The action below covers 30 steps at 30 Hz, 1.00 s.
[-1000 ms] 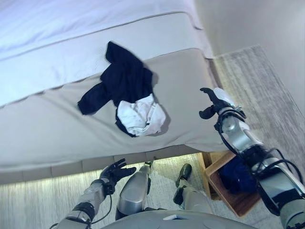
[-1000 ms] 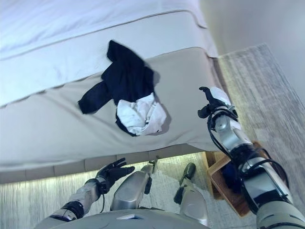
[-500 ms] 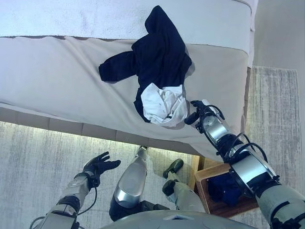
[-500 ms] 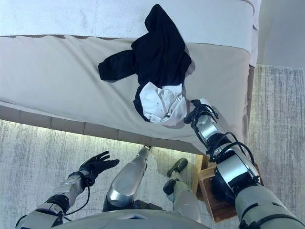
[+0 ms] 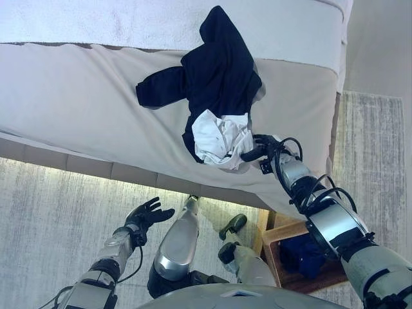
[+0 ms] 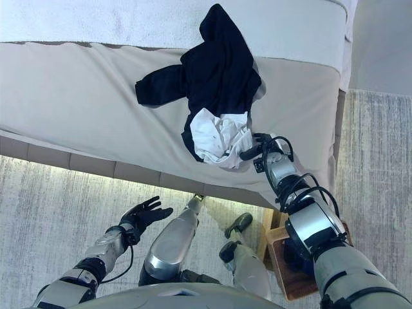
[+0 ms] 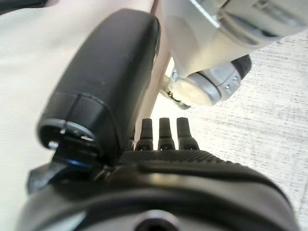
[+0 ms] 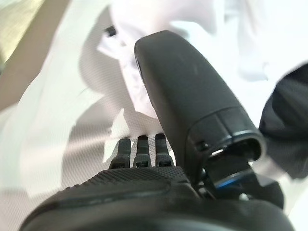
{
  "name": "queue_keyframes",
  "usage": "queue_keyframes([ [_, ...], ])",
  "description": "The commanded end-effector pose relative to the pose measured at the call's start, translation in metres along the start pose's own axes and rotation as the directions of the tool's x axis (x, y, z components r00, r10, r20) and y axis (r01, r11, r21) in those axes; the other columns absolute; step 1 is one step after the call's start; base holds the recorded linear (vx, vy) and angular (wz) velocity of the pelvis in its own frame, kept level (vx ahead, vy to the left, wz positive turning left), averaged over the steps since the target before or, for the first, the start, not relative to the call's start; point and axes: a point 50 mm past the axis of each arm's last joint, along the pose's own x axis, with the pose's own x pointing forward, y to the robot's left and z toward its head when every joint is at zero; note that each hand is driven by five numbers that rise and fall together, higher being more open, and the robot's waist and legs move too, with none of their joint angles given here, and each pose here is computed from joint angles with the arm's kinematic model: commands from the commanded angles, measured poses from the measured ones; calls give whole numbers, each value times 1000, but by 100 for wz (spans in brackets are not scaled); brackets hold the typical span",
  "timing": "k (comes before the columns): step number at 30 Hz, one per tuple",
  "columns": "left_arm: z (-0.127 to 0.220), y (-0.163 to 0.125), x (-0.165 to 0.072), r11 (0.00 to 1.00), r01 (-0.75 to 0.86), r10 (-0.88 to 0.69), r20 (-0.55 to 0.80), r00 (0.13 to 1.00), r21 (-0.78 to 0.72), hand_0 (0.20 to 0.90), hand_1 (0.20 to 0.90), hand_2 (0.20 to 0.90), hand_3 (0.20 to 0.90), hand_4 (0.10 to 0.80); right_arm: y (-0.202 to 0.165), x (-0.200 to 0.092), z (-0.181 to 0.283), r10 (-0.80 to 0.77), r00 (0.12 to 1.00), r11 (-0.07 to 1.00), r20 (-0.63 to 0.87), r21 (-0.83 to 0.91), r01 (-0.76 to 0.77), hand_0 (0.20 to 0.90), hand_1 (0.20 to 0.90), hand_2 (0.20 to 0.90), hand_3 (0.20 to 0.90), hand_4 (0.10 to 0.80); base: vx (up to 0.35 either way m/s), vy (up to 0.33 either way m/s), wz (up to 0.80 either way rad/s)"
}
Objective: Pick up the clothes from the bed and place them into the basket
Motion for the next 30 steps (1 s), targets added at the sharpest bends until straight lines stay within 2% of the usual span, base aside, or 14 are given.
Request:
queue_keyframes([
  [1,-23,-2,-6,1000,15,-14,-30,999,20,900,900,900,900,800,107,-35,48,426,866,838,261,248,-487,300,300,300,200,100,-20,37,-11],
  [4,-27,-2,-7,1000,13,-13,-31,999,8,900,900,900,900,800,119,-43,52,476,829,799,294,249,-547,300,300,300,200,100,-10,34,-7],
  [8,-28,-1,-8,1000,12,-12,-31,999,3,900,900,900,900,800,120,-48,57,470,817,797,334,238,-556,300,300,300,200,100,14,15,-7],
  [13,-33,-1,-10,1000,4,-4,-26,1000,-7,900,900,900,900,800,117,-58,71,407,805,806,432,245,-538,300,300,300,200,100,19,-10,-15],
  [17,-38,4,-12,1000,-18,18,-38,999,-14,900,900,900,900,800,112,-68,83,355,778,849,519,170,-500,300,300,300,200,100,32,-18,-10],
  [20,-44,8,-15,999,-39,38,-52,998,-15,900,900,900,900,800,94,-78,103,231,750,910,620,135,-393,300,300,300,200,100,25,-23,-16],
  [23,-52,13,-19,998,-65,64,-72,995,-10,900,900,900,900,800,58,-97,132,3,646,969,763,157,-190,300,300,300,200,100,3,-20,-12],
  [25,-61,19,-24,996,-91,91,-98,991,-5,900,900,900,900,800,27,-118,150,-165,509,973,845,225,-58,300,300,300,200,100,62,-40,-6],
  [26,-63,20,-25,995,-97,96,-102,990,-5,900,900,900,900,800,22,-123,153,-194,468,972,862,234,-26,300,300,300,200,100,98,-10,-14],
  [27,-70,27,-29,993,-118,117,-132,984,-3,900,900,900,900,800,0,-145,163,-294,316,956,902,283,80,300,300,300,200,100,103,4,-20],
  [29,-79,34,-35,991,-137,135,-167,977,3,900,900,900,900,800,-23,-173,171,-388,112,914,915,366,177,300,300,300,200,100,103,11,-31],
  [30,-82,36,-36,990,-141,139,-176,975,5,900,900,900,900,800,-29,-180,172,-410,74,901,909,391,189,300,300,300,200,100,81,7,-37],
])
